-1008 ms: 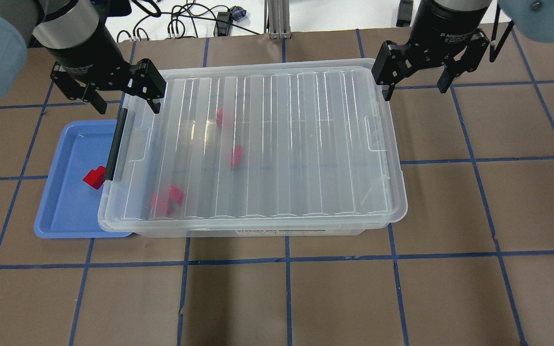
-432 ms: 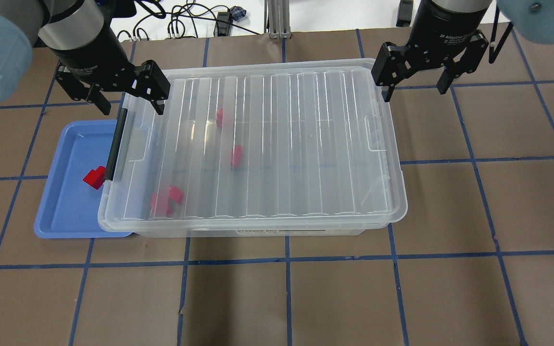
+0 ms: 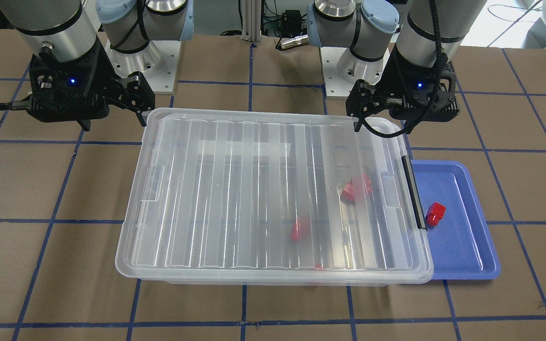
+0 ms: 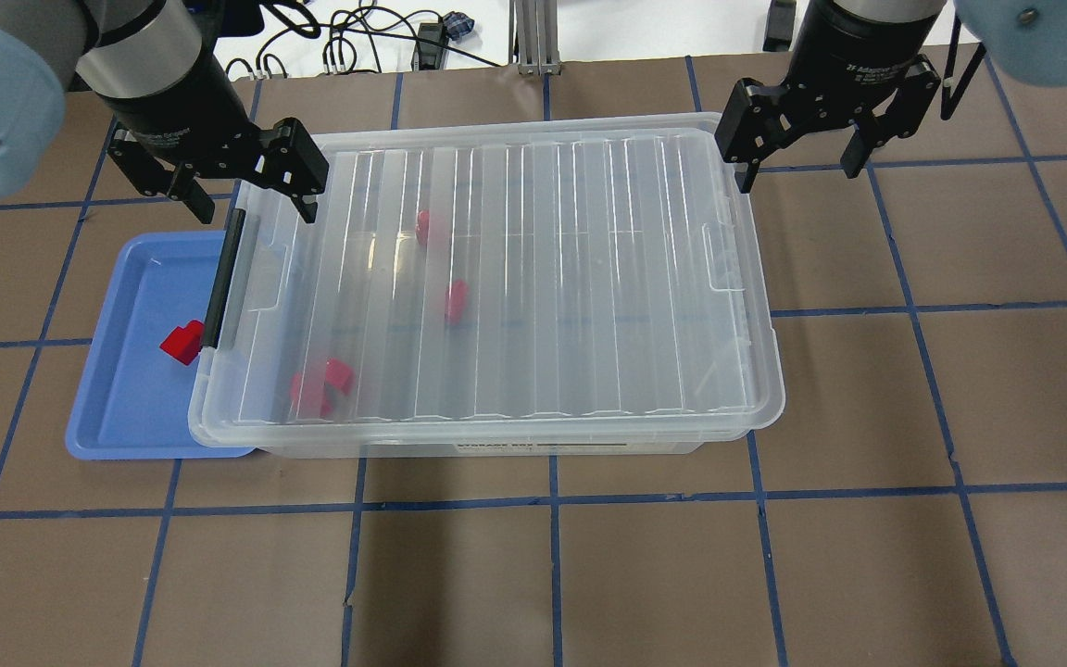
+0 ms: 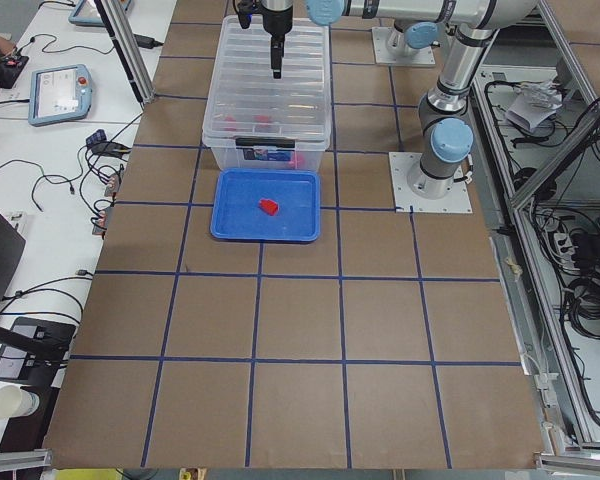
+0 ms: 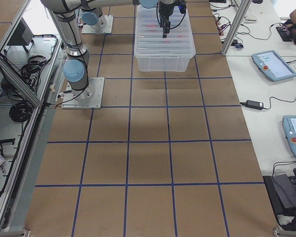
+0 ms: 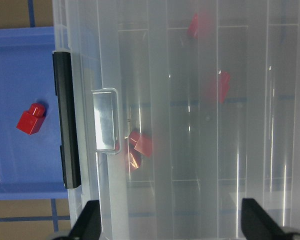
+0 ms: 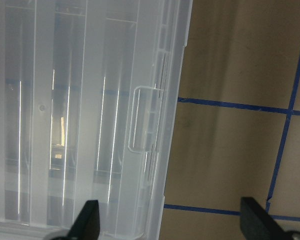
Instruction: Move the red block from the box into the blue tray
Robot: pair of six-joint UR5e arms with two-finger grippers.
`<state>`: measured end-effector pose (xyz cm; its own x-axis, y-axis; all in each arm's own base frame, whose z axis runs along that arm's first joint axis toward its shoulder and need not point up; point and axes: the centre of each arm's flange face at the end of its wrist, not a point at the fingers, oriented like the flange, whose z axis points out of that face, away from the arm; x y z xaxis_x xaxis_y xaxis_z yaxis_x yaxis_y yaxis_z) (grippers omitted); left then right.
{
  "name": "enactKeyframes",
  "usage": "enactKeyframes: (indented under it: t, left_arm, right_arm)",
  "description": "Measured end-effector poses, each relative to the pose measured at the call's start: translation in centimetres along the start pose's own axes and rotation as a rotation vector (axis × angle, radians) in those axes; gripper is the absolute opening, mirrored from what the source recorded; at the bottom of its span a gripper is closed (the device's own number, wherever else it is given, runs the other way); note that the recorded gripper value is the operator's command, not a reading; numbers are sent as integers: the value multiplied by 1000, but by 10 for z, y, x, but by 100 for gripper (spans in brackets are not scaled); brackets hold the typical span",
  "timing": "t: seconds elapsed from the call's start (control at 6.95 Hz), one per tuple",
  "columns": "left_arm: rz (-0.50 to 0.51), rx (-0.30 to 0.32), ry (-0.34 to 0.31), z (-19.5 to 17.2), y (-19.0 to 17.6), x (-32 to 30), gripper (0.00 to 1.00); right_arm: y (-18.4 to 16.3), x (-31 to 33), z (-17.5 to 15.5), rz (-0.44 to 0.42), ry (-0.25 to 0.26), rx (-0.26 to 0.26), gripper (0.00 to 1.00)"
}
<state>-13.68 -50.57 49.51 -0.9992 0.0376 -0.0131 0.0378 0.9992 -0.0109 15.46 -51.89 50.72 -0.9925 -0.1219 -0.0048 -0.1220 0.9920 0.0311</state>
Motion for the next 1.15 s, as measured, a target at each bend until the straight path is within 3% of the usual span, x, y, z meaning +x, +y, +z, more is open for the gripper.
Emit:
enactKeyframes:
  t: [1.15]
  left_arm:
    - [0, -4, -2, 1, -4, 0, 100]
  right_arm:
    - [0, 2, 0, 3, 1, -2, 100]
